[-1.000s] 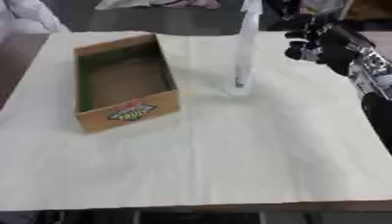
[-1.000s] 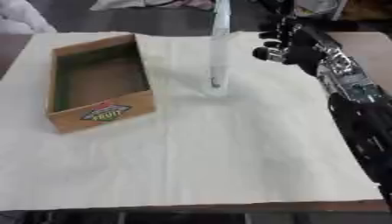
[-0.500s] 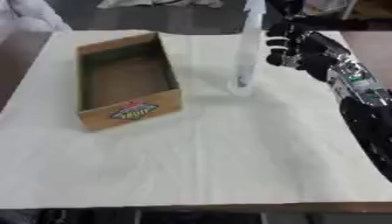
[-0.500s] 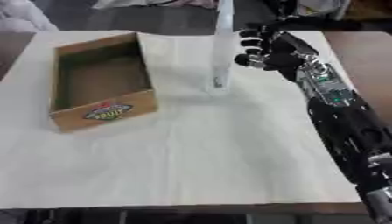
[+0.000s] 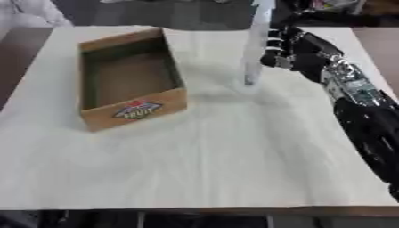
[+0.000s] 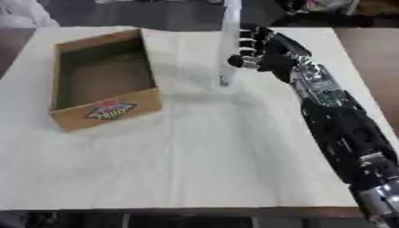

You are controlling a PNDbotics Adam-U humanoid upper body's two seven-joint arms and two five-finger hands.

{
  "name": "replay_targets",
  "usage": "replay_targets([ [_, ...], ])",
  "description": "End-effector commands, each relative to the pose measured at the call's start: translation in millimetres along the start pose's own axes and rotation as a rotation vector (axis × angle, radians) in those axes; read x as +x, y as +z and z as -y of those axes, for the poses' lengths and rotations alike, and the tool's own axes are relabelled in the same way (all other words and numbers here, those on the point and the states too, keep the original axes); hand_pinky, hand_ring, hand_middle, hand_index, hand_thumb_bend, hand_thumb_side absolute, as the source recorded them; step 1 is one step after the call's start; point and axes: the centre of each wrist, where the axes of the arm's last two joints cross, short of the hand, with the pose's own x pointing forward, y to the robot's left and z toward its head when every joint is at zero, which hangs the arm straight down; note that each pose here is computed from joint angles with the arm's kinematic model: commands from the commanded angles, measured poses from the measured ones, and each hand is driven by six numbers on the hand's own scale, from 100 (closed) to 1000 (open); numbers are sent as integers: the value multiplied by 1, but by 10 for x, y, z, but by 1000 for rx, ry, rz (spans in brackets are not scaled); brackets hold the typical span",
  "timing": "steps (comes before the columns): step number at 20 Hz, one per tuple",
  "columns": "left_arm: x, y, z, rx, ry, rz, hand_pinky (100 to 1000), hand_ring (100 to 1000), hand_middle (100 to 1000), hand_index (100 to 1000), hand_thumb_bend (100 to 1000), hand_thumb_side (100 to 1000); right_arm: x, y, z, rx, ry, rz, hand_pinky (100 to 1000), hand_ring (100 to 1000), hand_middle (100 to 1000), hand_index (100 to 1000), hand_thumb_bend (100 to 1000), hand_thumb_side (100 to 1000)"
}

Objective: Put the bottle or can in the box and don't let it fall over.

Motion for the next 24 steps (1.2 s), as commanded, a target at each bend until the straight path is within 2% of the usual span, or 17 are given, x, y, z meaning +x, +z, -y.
replay_targets([
  [1,184,-105,-51,6,13,57,729,835,787,861,1000,675,147,-66,34,9,30,32,937,908,855,962,663,136],
  [11,236,-110,-20,1,33,73,729,834,787,860,1000,673,223,-153,-46,42,29,62,937,903,853,962,662,134],
  [24,231,-99,-23,7,38,71,728,830,786,858,1000,672,198,-198,-92,32,25,52,944,874,837,948,649,127],
])
